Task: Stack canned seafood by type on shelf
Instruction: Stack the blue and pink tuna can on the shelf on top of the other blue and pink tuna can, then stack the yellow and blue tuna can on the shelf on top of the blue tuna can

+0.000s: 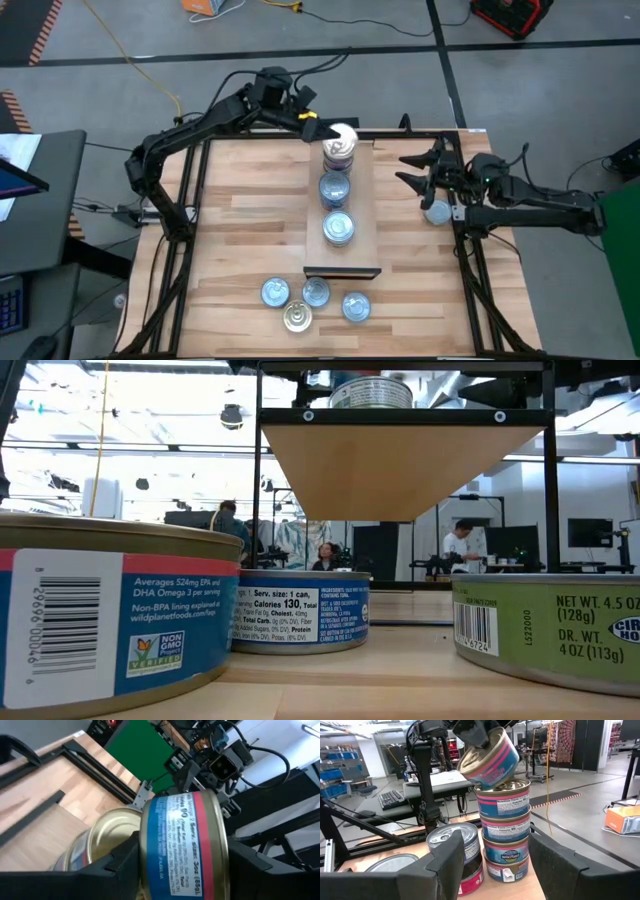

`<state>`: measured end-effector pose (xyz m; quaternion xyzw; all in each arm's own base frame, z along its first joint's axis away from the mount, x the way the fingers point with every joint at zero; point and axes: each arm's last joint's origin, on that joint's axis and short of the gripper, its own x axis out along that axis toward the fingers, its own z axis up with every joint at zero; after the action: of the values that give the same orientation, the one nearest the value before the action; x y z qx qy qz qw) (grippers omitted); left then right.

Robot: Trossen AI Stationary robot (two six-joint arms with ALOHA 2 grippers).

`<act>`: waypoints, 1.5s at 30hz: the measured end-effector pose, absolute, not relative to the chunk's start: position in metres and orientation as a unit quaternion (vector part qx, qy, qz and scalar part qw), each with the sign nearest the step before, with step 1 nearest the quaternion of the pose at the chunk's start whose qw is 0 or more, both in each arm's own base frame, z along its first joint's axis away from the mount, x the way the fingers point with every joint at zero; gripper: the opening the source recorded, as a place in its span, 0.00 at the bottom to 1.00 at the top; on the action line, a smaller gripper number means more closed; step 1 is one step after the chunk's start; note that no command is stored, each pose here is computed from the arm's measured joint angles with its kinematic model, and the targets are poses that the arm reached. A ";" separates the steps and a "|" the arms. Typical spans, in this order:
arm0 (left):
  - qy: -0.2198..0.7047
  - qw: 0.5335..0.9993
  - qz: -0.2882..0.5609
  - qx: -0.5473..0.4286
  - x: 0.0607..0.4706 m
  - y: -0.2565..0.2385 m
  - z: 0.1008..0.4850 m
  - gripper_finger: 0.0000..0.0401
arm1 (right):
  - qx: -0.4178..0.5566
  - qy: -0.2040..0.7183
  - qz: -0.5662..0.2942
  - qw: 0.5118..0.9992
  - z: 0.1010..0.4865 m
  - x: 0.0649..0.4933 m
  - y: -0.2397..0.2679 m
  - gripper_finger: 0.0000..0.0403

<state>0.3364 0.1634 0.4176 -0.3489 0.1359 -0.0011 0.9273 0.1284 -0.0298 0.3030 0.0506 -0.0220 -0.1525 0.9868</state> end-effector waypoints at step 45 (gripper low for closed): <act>0.357 0.923 0.142 0.009 0.262 0.055 0.431 0.80 | 0.067 0.004 -0.153 0.986 0.297 0.129 -0.030 0.60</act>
<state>0.2616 0.0551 0.4312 0.0086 0.3573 0.1416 0.9232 0.1285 -0.0295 0.2973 0.0666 0.0041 -0.1530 0.9860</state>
